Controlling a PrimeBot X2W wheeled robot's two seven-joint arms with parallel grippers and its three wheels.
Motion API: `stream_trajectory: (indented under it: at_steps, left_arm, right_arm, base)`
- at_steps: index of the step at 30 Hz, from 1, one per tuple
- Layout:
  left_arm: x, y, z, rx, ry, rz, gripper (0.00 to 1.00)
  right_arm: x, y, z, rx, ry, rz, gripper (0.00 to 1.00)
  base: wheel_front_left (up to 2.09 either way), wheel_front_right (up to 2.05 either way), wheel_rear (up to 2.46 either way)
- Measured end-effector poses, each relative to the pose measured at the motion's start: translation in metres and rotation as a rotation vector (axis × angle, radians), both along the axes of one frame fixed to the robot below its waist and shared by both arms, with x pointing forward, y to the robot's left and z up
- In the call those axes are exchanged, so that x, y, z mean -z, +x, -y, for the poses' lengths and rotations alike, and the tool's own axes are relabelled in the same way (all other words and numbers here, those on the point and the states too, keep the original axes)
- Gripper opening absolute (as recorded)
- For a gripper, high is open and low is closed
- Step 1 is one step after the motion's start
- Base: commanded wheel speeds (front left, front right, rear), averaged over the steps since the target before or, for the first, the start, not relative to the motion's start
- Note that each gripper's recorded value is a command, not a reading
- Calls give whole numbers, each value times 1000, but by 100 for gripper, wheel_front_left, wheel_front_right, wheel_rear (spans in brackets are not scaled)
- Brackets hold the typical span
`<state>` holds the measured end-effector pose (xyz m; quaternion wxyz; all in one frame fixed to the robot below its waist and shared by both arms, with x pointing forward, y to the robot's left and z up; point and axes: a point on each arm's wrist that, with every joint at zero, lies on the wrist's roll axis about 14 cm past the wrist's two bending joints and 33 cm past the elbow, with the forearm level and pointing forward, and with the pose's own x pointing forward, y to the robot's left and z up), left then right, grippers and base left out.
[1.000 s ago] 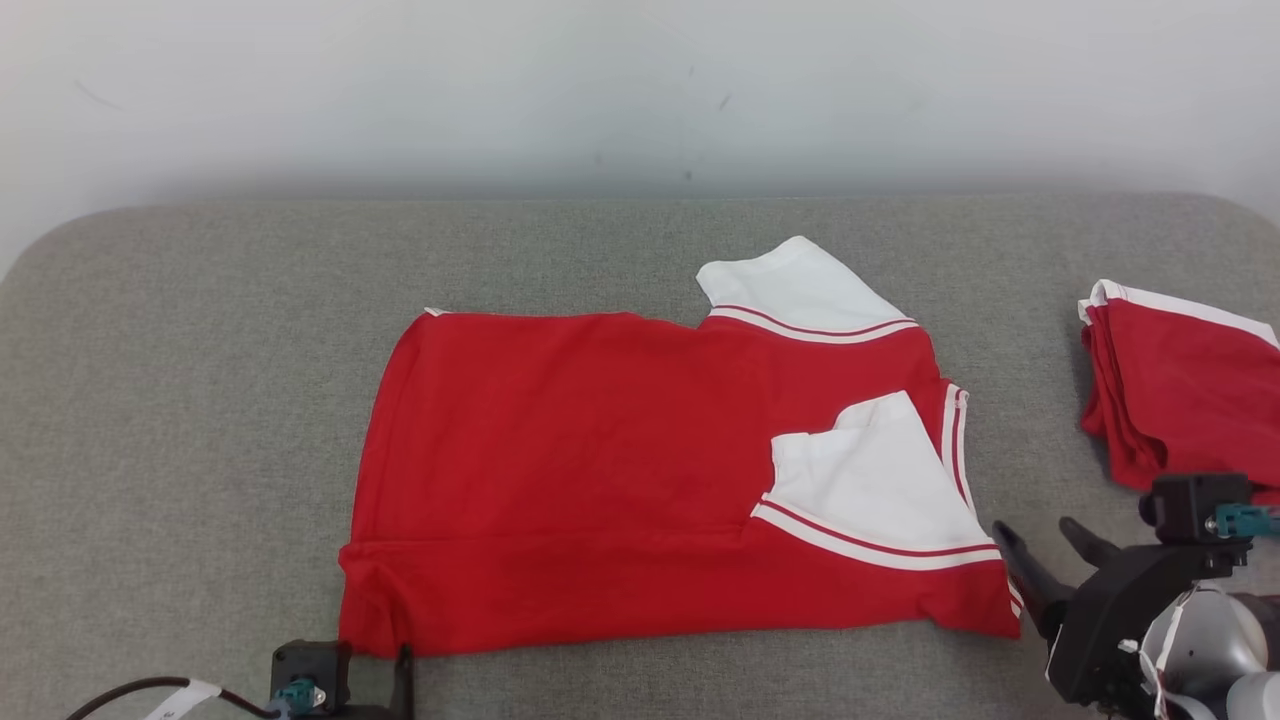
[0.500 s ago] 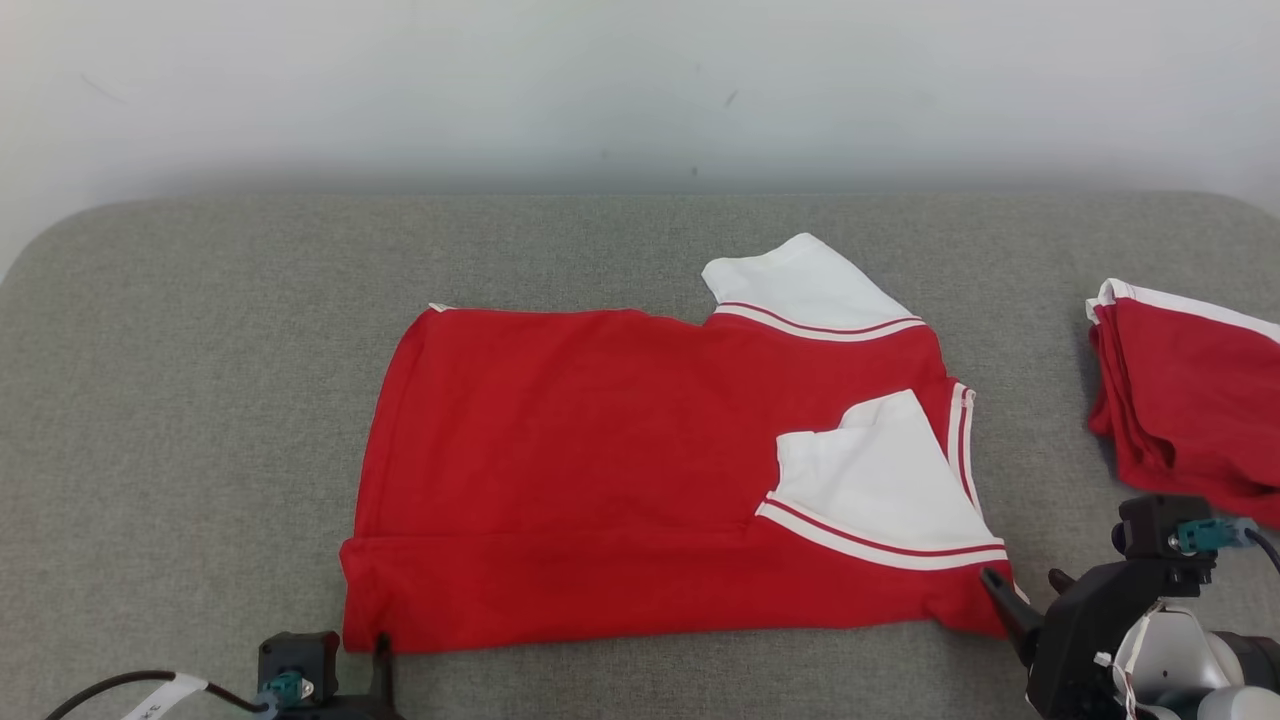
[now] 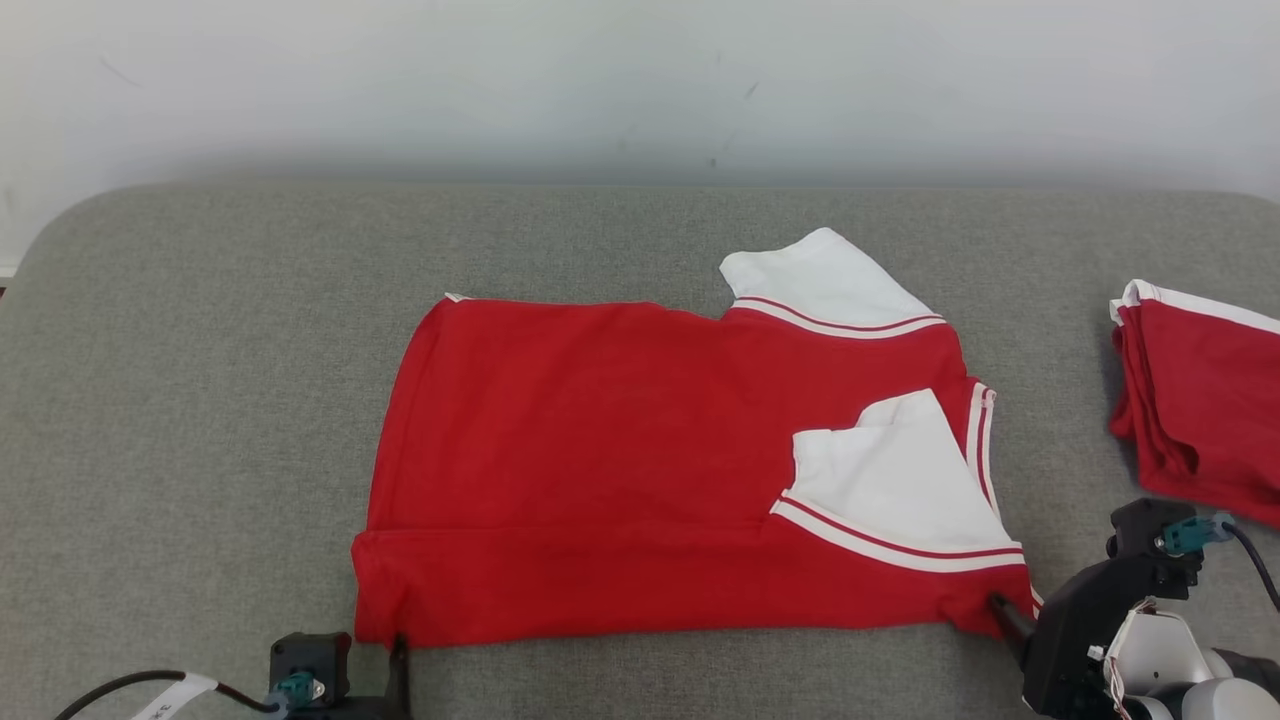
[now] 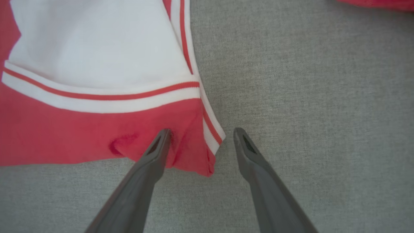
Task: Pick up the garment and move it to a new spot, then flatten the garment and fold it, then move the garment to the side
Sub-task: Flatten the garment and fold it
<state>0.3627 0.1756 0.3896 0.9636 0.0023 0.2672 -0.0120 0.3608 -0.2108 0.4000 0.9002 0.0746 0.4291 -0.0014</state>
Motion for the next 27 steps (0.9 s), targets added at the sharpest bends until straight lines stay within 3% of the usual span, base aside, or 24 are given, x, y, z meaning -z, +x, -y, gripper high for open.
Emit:
stream_trajectory:
  at_steps: [3,4,5,6,7,8,9,13,14,15,16,17,18,27]
  left_arm:
    - [0,0,0,-2,-3,-1,81]
    - [0,0,0,-3,-3,-2,80]
    - [0,0,0,-3,-3,-5,80]
    - [0,-1,0,-2,-3,-5,80]
    - [0,-1,0,-2,-2,-5,80]
    - [1,-1,0,-2,-2,-7,80]
    - [1,-1,0,-2,-2,-8,79]
    - [-1,0,0,-3,1,-5,76]
    - [-1,0,0,-2,1,-3,67]
    - [-2,1,1,-1,0,-1,50]
    - [-2,1,1,0,0,1,45]
    - [-3,1,1,2,0,3,27]
    - [-4,1,1,4,1,5,0]
    - [-6,-6,-4,49,11,-2,0]
  right_arm:
    - [7,-3,0,7,4,-28,100]
    - [8,-4,0,8,5,-35,73]
    - [10,-5,0,10,6,-40,73]
    - [11,-6,1,13,3,-46,38]
    - [12,-7,1,15,3,-52,11]
    - [13,-7,2,17,2,-57,11]
    - [14,-8,2,18,2,-61,0]
    - [16,-9,1,20,4,-65,0]
    - [16,-9,2,22,2,-64,0]
    - [16,-9,2,23,1,-63,0]
    - [15,-9,2,26,1,-59,0]
    - [15,-9,3,29,2,-56,0]
    - [15,-9,4,31,2,-55,0]
    - [11,-9,7,44,2,-36,0]
  base:
    - [0,0,0]
    - [0,0,0]
    - [0,0,0]
    - [0,0,0]
    - [0,0,0]
    - [0,0,0]
    - [0,0,0]
    - [0,0,0]
    - [0,0,0]
    - [0,0,0]
    - [0,0,0]
    - [0,0,0]
    - [0,0,0]
    - [0,0,0]
